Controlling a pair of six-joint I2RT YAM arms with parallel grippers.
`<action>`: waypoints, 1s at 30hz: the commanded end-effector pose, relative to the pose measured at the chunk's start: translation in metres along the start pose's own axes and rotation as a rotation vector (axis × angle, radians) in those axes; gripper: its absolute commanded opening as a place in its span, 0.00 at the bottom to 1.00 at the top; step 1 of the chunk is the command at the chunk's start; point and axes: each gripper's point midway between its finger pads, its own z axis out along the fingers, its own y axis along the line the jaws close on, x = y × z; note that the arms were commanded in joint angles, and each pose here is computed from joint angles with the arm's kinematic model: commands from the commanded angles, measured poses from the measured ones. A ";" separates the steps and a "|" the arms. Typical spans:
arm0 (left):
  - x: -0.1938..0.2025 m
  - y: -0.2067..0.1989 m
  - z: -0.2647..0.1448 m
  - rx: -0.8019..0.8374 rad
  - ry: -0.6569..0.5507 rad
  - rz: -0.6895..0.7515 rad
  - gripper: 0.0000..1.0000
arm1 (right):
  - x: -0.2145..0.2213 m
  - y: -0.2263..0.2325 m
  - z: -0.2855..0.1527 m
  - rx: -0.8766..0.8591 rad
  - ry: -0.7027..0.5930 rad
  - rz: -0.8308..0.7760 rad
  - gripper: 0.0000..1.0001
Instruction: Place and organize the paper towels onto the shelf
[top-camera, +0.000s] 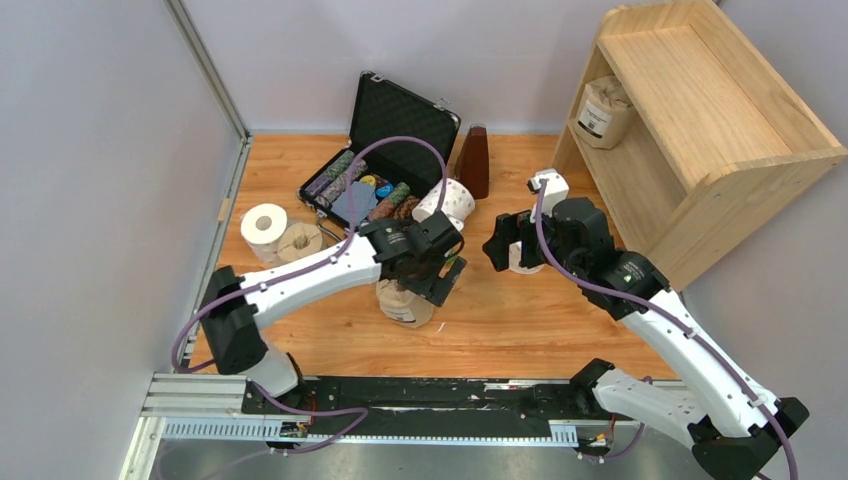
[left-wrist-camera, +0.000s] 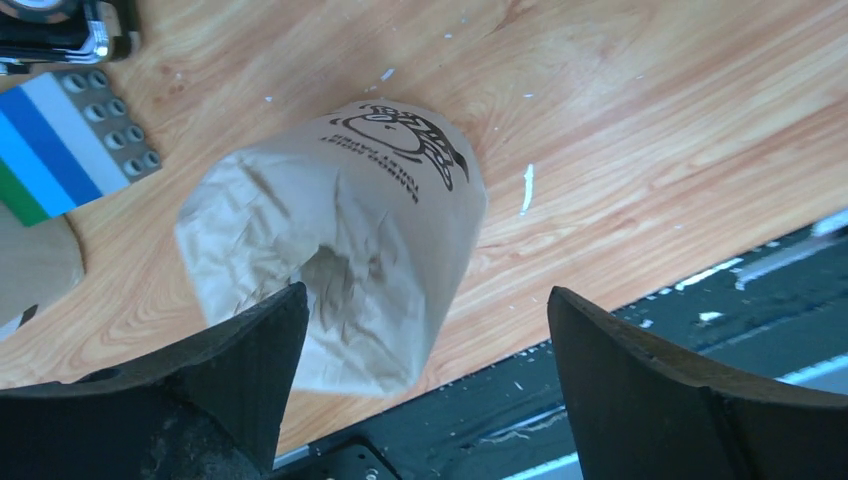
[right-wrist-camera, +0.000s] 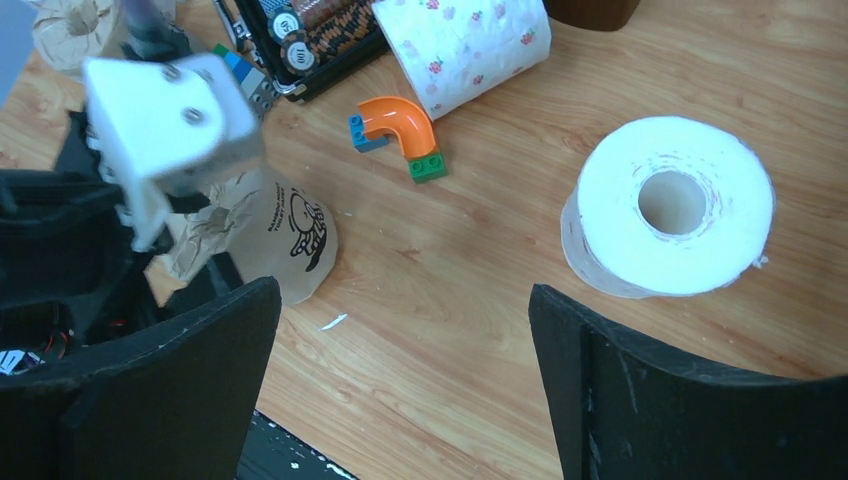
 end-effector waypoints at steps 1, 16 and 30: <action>-0.030 0.004 -0.063 0.059 -0.179 -0.025 0.99 | -0.030 0.017 -0.011 -0.082 -0.068 -0.075 0.98; 0.004 0.146 -0.118 -0.111 -0.411 -0.410 1.00 | 0.008 0.091 0.023 -0.432 0.195 -0.279 0.87; 0.073 0.218 -0.174 -0.384 -0.742 -0.632 1.00 | 0.075 0.156 0.080 -0.480 0.368 -0.341 0.80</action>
